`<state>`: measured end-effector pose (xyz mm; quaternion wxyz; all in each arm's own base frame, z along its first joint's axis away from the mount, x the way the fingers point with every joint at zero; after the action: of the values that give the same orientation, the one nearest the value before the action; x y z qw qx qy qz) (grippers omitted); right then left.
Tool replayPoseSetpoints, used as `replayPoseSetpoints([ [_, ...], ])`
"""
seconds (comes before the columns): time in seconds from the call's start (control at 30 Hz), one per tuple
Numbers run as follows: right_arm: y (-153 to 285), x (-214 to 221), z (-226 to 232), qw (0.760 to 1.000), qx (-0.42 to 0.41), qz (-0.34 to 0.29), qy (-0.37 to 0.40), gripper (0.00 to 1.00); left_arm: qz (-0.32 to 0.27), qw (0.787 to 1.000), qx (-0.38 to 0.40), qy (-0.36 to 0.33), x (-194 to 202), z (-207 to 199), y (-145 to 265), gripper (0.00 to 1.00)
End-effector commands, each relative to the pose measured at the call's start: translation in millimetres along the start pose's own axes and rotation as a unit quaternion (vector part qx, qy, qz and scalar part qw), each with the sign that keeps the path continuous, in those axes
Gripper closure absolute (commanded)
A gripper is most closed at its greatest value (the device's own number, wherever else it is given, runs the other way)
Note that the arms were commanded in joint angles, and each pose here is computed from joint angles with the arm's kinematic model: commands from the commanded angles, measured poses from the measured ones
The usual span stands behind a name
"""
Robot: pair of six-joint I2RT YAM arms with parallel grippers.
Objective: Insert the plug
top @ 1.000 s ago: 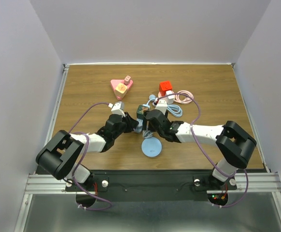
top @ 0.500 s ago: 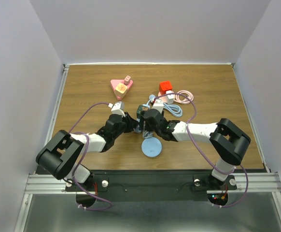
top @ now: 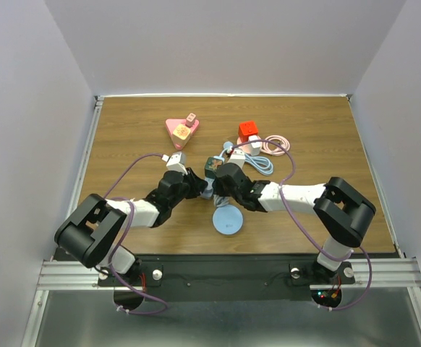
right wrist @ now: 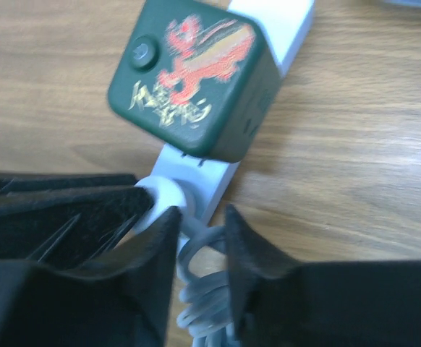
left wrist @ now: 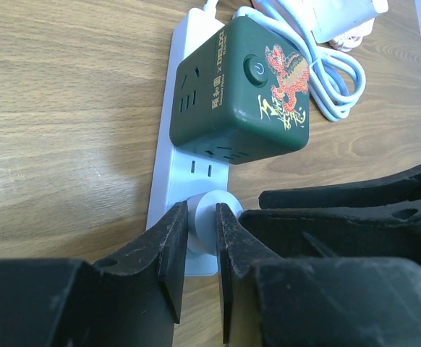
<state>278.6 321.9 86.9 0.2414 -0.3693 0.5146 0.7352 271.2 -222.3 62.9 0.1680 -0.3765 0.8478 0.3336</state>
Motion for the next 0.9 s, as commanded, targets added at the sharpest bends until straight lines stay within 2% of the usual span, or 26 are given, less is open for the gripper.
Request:
replayPoseSetpoints([
  [0.0,-0.2,47.7,-20.2,0.996,0.024,0.077,0.034,0.69,0.153,0.976,-0.151,-0.025,75.6,79.7,26.6,1.0],
  [0.07,-0.2,51.5,-19.5,0.996,0.02,0.084,0.035,0.73,0.152,0.976,-0.153,-0.025,75.7,80.3,27.4,1.0],
  [0.3,-0.7,72.4,-24.1,0.991,0.032,0.12,0.057,0.75,0.158,0.973,-0.164,-0.02,79.8,85.7,27.7,1.0],
  [0.6,1.0,70.3,-1.3,0.989,0.012,0.117,0.085,0.75,0.165,0.971,-0.174,-0.015,85.3,90.0,29.0,1.0],
  [0.87,3.6,67.1,-1.4,0.989,0.013,0.114,0.095,0.75,0.158,0.97,-0.185,-0.008,88.6,93.0,34.4,1.0],
])
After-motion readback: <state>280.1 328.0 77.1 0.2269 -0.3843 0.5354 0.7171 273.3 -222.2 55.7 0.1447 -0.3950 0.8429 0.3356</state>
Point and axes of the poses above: each gripper's point midway between its finger pads, its own y axis back along the fingers, its own z axis along the line the jaws close on, x = y × z, the point moved 3 cm from there along y, back along the fingers, and after that the axes turned 12 degrees about y, right-handed, at the moved point
